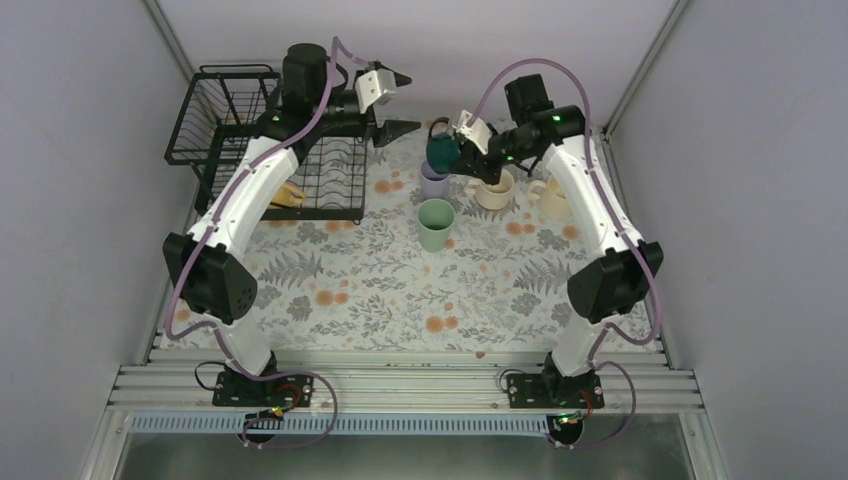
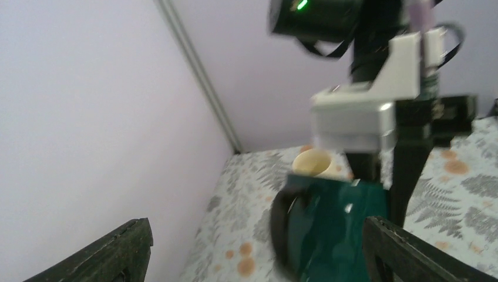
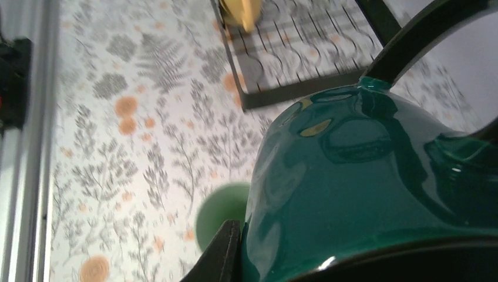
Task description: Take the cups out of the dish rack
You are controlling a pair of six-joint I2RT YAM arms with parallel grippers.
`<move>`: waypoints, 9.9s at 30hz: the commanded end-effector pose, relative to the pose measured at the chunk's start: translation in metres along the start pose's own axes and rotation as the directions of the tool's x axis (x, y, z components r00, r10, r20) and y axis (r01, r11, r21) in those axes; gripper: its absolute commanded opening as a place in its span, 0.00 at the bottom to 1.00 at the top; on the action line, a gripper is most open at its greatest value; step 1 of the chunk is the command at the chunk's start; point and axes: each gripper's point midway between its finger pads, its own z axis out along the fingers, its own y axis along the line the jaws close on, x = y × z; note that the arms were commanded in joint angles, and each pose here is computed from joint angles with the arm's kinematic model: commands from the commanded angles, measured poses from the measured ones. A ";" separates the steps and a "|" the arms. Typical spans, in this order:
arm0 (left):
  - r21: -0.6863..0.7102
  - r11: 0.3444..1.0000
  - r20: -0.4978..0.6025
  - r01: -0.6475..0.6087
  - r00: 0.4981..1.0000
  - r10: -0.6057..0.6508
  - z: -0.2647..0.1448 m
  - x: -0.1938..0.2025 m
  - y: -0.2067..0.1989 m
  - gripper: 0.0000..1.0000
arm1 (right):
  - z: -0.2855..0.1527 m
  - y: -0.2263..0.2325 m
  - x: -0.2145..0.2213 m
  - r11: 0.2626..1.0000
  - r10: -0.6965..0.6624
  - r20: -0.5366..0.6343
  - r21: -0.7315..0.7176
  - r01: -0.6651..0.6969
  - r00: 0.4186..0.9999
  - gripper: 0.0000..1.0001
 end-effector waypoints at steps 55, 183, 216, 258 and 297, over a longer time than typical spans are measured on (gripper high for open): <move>0.357 0.933 -0.915 -0.044 0.182 0.359 -0.204 0.346 -0.018 0.80 | 0.047 0.001 0.265 0.930 0.367 -0.657 0.246 -0.274 0.659 0.04; 0.096 0.950 -0.030 -0.296 0.953 0.300 -0.023 -0.049 -0.016 0.02 | -0.054 0.049 -0.048 0.986 -0.164 0.347 0.063 0.152 0.924 1.00; 0.095 0.928 0.204 -0.361 0.919 0.337 0.002 -0.046 -0.042 0.02 | -0.065 0.044 -0.068 0.978 -0.208 0.430 0.125 0.170 0.879 1.00; 0.066 0.943 0.314 -0.325 0.904 0.290 -0.007 -0.060 -0.048 0.02 | -0.036 0.038 -0.056 0.991 -0.092 0.426 -0.050 0.125 0.900 0.81; -0.168 0.862 -0.249 -0.478 0.867 0.432 -0.040 -0.008 -0.005 1.00 | -0.105 -0.033 0.044 0.856 0.194 -0.154 0.509 -0.091 0.969 0.03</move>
